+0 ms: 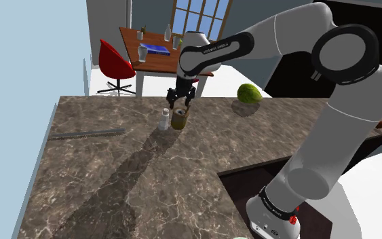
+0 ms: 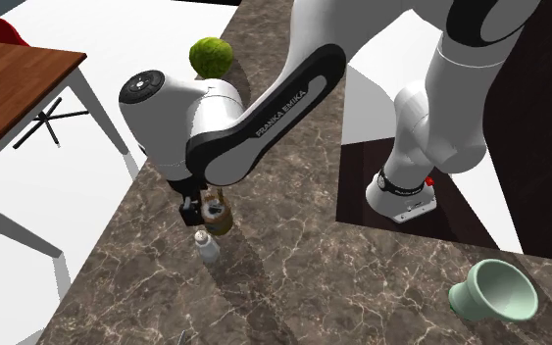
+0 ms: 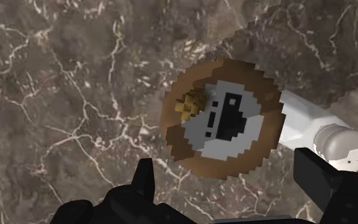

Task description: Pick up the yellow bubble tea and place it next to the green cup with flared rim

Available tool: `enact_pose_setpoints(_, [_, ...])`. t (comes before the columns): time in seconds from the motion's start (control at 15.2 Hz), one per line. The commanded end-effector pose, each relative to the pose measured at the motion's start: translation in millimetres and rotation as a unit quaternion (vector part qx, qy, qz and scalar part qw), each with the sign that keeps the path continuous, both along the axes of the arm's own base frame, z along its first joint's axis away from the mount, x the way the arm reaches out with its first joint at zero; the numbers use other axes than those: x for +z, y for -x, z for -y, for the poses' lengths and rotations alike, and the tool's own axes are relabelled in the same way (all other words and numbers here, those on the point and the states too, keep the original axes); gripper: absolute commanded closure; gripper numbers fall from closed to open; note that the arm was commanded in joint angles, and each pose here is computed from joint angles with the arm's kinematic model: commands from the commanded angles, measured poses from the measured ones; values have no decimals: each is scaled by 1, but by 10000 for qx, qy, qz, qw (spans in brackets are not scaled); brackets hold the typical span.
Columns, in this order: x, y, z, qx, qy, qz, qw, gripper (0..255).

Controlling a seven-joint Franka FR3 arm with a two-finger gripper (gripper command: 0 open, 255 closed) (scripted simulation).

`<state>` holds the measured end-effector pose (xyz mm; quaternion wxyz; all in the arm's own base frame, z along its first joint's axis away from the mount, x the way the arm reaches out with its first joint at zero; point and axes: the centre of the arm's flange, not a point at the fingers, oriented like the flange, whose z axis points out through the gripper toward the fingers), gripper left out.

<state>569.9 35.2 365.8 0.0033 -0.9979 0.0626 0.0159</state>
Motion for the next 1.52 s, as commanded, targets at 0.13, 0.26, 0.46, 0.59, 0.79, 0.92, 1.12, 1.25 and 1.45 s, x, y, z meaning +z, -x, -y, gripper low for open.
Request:
enact_pose_setpoints(0.13, [-21,-3,0,-6,2,9,10000,0])
enact_pose_setpoints(0.26, [-31,-3,0,-6,2,9,10000,0])
enact_pose_setpoints(0.46, [-34,-2,0,-6,2,9,10000,0])
enact_pose_setpoints(0.59, [-34,-2,0,-6,2,9,10000,0])
enact_pose_setpoints(0.79, [-34,-2,0,-6,2,9,10000,0])
enact_pose_setpoints(0.92, [-34,-2,0,-6,2,9,10000,255])
enact_pose_setpoints(1.12, [-34,-2,0,-6,2,9,10000,255])
enact_pose_setpoints(1.25, [-34,-2,0,-6,2,9,10000,255])
enact_pose_setpoints(1.45, [-34,-2,0,-6,2,9,10000,255])
